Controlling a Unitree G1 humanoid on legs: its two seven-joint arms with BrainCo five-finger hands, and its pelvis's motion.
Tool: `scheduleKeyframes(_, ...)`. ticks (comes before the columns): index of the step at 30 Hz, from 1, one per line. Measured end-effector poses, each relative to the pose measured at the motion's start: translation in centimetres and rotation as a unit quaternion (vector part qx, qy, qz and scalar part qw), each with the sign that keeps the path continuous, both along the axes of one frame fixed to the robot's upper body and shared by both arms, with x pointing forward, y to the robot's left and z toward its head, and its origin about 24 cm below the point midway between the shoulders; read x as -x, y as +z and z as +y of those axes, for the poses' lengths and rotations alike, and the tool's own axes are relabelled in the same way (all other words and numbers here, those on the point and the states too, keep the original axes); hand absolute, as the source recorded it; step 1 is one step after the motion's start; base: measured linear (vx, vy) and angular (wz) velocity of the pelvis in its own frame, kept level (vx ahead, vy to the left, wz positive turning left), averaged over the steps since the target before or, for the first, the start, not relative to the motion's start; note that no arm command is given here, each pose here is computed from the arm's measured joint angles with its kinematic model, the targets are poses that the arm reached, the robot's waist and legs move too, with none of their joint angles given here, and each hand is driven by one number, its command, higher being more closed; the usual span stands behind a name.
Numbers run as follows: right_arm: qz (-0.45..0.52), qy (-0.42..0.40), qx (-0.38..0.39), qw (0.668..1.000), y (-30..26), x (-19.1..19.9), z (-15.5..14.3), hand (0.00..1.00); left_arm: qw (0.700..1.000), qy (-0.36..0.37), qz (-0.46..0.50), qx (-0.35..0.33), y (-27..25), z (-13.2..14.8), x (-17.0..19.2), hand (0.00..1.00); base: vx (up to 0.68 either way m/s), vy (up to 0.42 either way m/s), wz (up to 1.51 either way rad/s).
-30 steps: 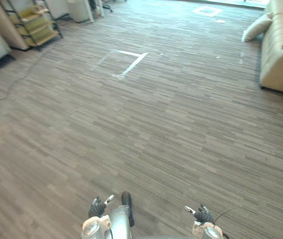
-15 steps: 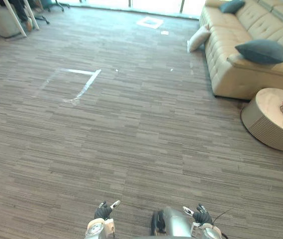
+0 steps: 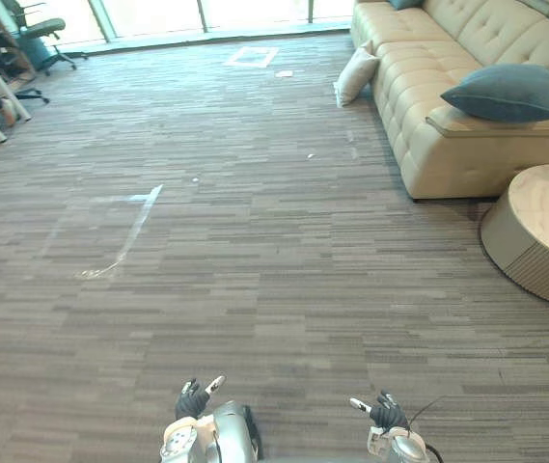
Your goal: Pick up cushions and gather them together orderly.
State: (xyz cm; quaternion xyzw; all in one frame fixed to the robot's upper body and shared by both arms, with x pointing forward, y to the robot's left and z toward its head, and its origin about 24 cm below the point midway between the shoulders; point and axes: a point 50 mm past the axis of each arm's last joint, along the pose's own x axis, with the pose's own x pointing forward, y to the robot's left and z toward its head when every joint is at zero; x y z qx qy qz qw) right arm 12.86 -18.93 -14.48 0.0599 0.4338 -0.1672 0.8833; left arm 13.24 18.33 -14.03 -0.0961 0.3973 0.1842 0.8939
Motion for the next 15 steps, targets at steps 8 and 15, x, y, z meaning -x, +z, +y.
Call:
scheduleKeyframes(8, 0.045, -0.034, -0.027, 0.998, -1.2, 3.2, 1.1, 0.00, 0.999, -0.030, 0.027, -0.027, -0.3, 1.7, 0.4, 0.00, 0.78, 0.298, -0.17)
scheduleKeyframes(15, -0.001, -0.037, 0.002, 0.999, -0.1, 2.3, -0.7, 0.00, 0.997, -0.055, 0.049, 0.007, -1.1, -1.1, 0.8, 0.00, 0.65, 0.043, 0.12)
